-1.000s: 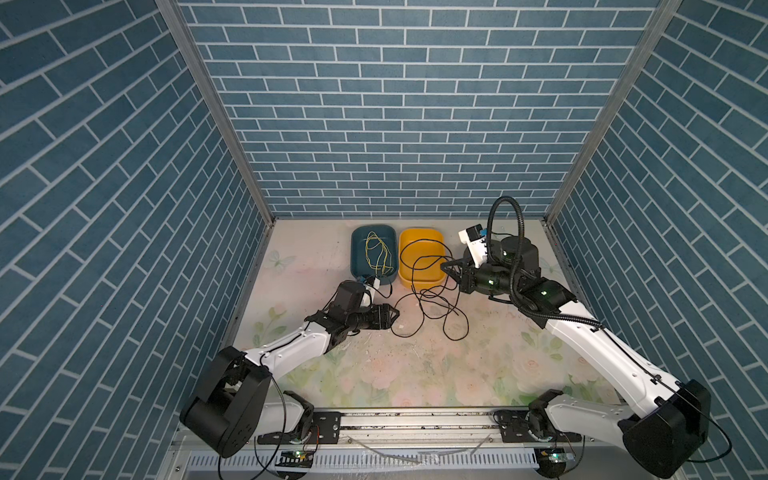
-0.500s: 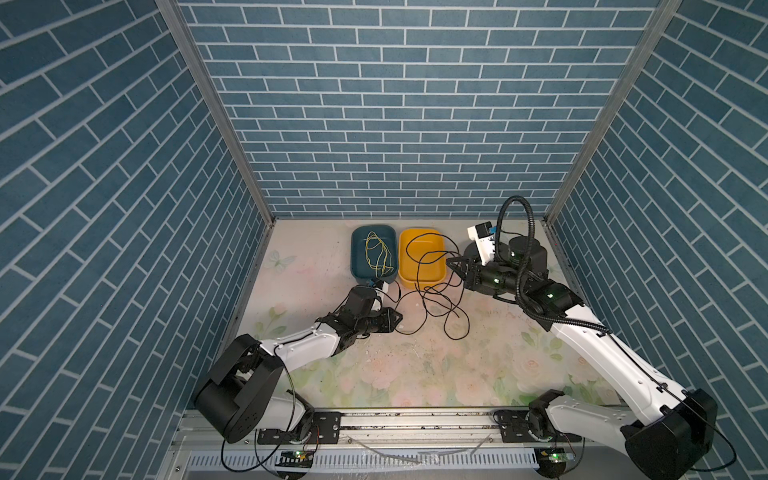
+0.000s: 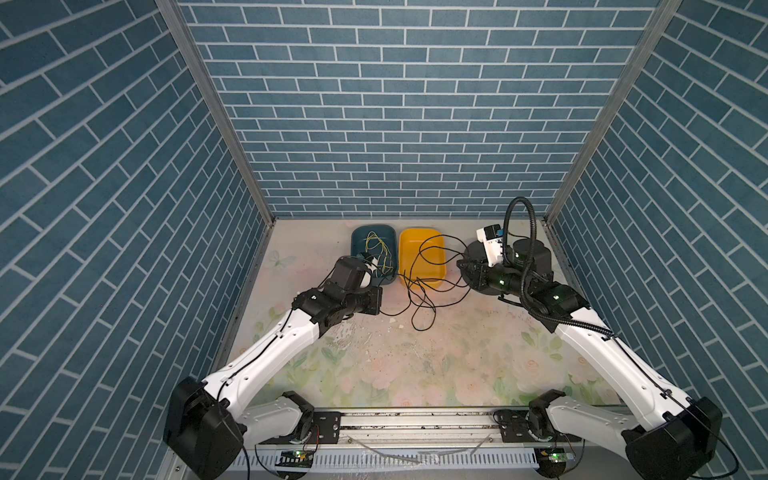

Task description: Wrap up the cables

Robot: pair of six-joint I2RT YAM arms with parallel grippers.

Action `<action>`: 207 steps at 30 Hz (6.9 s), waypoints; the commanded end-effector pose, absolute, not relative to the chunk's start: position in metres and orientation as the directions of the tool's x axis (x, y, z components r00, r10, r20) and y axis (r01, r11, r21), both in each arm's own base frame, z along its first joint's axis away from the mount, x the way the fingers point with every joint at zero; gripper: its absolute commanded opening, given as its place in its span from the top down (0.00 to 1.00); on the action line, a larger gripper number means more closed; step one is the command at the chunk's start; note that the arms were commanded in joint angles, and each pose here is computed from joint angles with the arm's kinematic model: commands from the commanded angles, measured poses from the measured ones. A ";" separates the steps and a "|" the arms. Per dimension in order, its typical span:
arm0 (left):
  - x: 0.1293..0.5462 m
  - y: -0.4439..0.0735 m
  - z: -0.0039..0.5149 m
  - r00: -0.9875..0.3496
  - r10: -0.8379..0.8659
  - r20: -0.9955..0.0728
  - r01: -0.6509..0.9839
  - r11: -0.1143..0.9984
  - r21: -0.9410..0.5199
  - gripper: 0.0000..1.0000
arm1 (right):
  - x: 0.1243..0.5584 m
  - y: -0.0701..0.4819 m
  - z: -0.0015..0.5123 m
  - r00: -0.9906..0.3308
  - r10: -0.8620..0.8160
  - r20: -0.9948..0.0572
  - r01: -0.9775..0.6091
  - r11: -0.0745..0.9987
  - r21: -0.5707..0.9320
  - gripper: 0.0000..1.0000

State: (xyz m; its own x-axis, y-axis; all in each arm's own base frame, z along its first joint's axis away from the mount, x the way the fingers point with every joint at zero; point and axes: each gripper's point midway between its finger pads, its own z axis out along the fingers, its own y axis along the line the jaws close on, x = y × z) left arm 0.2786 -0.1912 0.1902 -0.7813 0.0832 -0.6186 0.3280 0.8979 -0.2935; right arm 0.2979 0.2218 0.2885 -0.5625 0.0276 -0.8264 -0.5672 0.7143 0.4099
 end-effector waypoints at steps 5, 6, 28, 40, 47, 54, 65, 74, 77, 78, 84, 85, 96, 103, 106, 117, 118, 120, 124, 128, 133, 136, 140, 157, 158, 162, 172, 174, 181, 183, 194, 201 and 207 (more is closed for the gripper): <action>0.254 -0.151 0.203 -0.823 0.124 -0.554 0.329 0.900 -0.287 1.00 | 0.314 0.175 0.256 -0.591 0.008 -0.807 -0.377 0.882 0.284 1.00; 0.253 -0.153 0.209 -0.826 0.102 -0.555 0.336 0.879 -0.339 1.00 | 0.315 0.171 0.253 -0.597 0.007 -0.802 -0.359 0.892 0.275 1.00; 0.251 -0.169 0.241 -0.804 0.023 -0.594 0.394 0.769 -0.503 1.00 | 0.311 0.191 0.215 -0.720 -0.023 -0.694 -0.440 0.788 0.430 0.69; 0.260 -0.180 0.244 -0.808 -0.052 -0.587 0.375 0.723 -0.580 1.00 | 0.295 0.227 0.212 -0.726 -0.081 -0.683 -0.550 0.665 0.505 0.25; 0.264 -0.185 0.259 -0.807 -0.104 -0.582 0.361 0.693 -0.624 1.00 | 0.278 0.271 0.207 -0.690 -0.163 -0.705 -0.645 0.580 0.497 0.30; 0.270 -0.186 0.264 -0.811 -0.164 -0.562 0.318 0.683 -0.658 1.00 | 0.254 0.314 0.202 -0.612 -0.244 -0.753 -0.756 0.460 0.466 0.34; 0.276 -0.182 0.262 -0.815 -0.225 -0.534 0.255 0.688 -0.679 1.00 | 0.232 0.365 0.192 -0.371 -0.381 -0.847 -0.894 0.394 0.215 0.36; 0.278 -0.187 0.260 -0.834 -0.252 -0.491 0.225 0.657 -0.720 1.00 | 0.245 0.408 0.196 -0.280 -0.395 -0.875 -0.905 0.412 0.104 0.42; 0.276 -0.186 0.257 -0.840 -0.246 -0.483 0.216 0.665 -0.715 1.00 | 0.248 0.413 0.203 -0.260 -0.371 -0.891 -0.901 0.425 0.086 0.48; 0.275 -0.186 0.255 -0.843 -0.244 -0.479 0.213 0.667 -0.714 1.00 | 0.249 0.413 0.205 -0.257 -0.363 -0.896 -0.900 0.428 0.085 0.53; 0.273 -0.185 0.257 -0.841 -0.245 -0.482 0.213 0.668 -0.713 1.00 | 0.245 0.407 0.209 -0.228 -0.367 -0.902 -0.908 0.415 0.060 0.94; 0.273 -0.185 0.258 -0.841 -0.244 -0.483 0.215 0.668 -0.712 1.00 | 0.243 0.406 0.210 -0.222 -0.367 -0.903 -0.911 0.408 0.058 0.99; 0.277 -0.173 0.267 -0.790 -0.224 -0.571 0.255 0.727 -0.638 0.20 | 0.249 0.387 0.250 -0.336 -0.307 -0.890 -0.885 0.427 0.187 1.00; 0.269 -0.188 0.269 -0.736 -0.154 -0.660 0.386 0.705 -0.595 0.33 | 0.257 0.377 0.288 -0.490 -0.220 -0.843 -0.839 0.381 0.389 1.00; 0.265 -0.205 0.262 -0.719 -0.092 -0.689 0.455 0.687 -0.566 0.34 | 0.265 0.371 0.303 -0.539 -0.163 -0.827 -0.806 0.384 0.449 1.00; 0.272 -0.236 0.260 -0.588 0.100 -0.803 0.607 0.710 -0.357 0.37 | 0.270 0.377 0.319 -0.654 -0.173 -0.736 -0.742 0.338 0.580 1.00; 0.272 -0.239 0.258 -0.584 0.118 -0.803 0.617 0.708 -0.344 0.38 | 0.270 0.377 0.319 -0.662 -0.180 -0.727 -0.736 0.336 0.587 1.00; 0.274 -0.239 0.255 -0.578 0.139 -0.804 0.617 0.720 -0.319 0.38 | 0.270 0.377 0.317 -0.676 -0.193 -0.711 -0.727 0.334 0.600 1.00; 0.273 -0.227 0.256 -0.557 0.179 -0.811 0.609 0.752 -0.252 0.37 | 0.276 0.372 0.314 -0.699 -0.189 -0.689 -0.703 0.360 0.614 1.00; 0.259 -0.220 0.258 -0.550 0.253 -0.796 0.642 0.737 -0.210 0.35 | 0.288 0.364 0.306 -0.738 -0.164 -0.654 -0.653 0.414 0.634 1.00; 0.253 -0.214 0.249 -0.557 0.326 -0.764 0.660 0.732 -0.168 0.26 | 0.299 0.360 0.301 -0.774 -0.152 -0.614 -0.610 0.437 0.661 1.00; 0.255 -0.218 0.251 -0.535 0.317 -0.783 0.672 0.721 -0.167 0.24 | 0.299 0.361 0.305 -0.783 -0.151 -0.603 -0.603 0.418 0.679 1.00; 0.263 -0.231 0.252 -0.508 0.306 -0.805 0.698 0.694 -0.177 0.26 | 0.291 0.367 0.315 -0.793 -0.168 -0.586 -0.604 0.350 0.716 1.00; 0.293 -0.247 0.259 -0.469 0.303 -0.830 0.685 0.718 -0.125 0.58 | 0.277 0.371 0.314 -0.818 -0.220 -0.532 -0.575 0.291 0.764 1.00; 0.293 -0.247 0.260 -0.469 0.304 -0.830 0.684 0.719 -0.124 0.63 | 0.278 0.371 0.313 -0.819 -0.220 -0.530 -0.574 0.293 0.765 1.00; 0.292 -0.246 0.262 -0.463 0.305 -0.832 0.687 0.717 -0.120 0.80 | 0.279 0.372 0.313 -0.818 -0.218 -0.532 -0.575 0.290 0.766 1.00; 0.283 -0.223 0.256 -0.477 0.382 -0.792 0.665 0.746 -0.041 0.24 | 0.283 0.371 0.318 -0.814 -0.208 -0.542 -0.580 0.295 0.759 1.00; 0.279 -0.224 0.259 -0.458 0.394 -0.797 0.684 0.729 -0.033 0.22 | 0.283 0.370 0.319 -0.813 -0.210 -0.543 -0.582 0.295 0.758 1.00; 0.274 -0.238 0.263 -0.434 0.436 -0.788 0.749 0.661 -0.047 0.32 | 0.278 0.369 0.313 -0.818 -0.272 -0.506 -0.573 0.309 0.759 1.00; 0.274 -0.243 0.266 -0.428 0.438 -0.790 0.764 0.643 -0.058 0.35 | 0.276 0.369 0.315 -0.816 -0.277 -0.507 -0.574 0.298 0.763 1.00; 0.282 -0.256 0.269 -0.444 0.457 -0.771 0.785 0.613 -0.089 0.63 | 0.276 0.369 0.316 -0.813 -0.292 -0.504 -0.577 0.287 0.764 1.00; 0.281 -0.255 0.269 -0.462 0.454 -0.762 0.782 0.614 -0.108 0.91 | 0.290 0.366 0.318 -0.825 -0.240 -0.511 -0.564 0.308 0.766 1.00; 0.281 -0.255 0.267 -0.468 0.450 -0.761 0.778 0.617 -0.114 0.95 | 0.292 0.370 0.317 -0.835 -0.242 -0.494 -0.548 0.290 0.784 1.00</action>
